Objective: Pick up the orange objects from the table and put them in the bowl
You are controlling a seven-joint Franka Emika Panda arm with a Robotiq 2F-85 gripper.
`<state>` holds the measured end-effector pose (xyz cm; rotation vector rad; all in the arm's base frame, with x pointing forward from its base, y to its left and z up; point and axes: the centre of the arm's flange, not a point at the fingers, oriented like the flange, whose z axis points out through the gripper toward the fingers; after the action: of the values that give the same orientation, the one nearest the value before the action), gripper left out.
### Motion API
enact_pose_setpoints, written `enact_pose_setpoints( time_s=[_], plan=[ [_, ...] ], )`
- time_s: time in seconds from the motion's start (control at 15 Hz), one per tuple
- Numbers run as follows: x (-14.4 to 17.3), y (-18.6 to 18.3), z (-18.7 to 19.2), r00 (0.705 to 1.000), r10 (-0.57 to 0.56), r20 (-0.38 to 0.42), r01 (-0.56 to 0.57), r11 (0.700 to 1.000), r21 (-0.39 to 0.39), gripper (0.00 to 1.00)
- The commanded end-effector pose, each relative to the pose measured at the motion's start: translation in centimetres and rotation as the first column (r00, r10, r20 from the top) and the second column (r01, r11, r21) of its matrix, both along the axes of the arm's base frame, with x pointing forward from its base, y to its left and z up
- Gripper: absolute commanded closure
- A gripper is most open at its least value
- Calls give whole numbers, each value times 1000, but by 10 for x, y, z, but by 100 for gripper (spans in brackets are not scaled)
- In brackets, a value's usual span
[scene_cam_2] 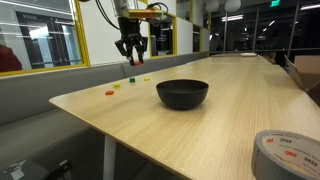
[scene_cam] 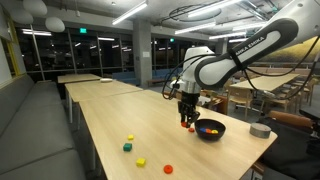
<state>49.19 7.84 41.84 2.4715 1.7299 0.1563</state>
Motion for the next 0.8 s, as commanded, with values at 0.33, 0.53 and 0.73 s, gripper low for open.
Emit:
enact_pose_setpoints(
  time_s=[0.33,0.53,0.73],
  plan=[
    [-35,-129,18,968,-249,22,248,968,45,80],
    [-36,-158,13,952,-305,9,304,951,58,80],
    [-33,-177,3,940,-342,-12,342,937,66,80]
  ],
)
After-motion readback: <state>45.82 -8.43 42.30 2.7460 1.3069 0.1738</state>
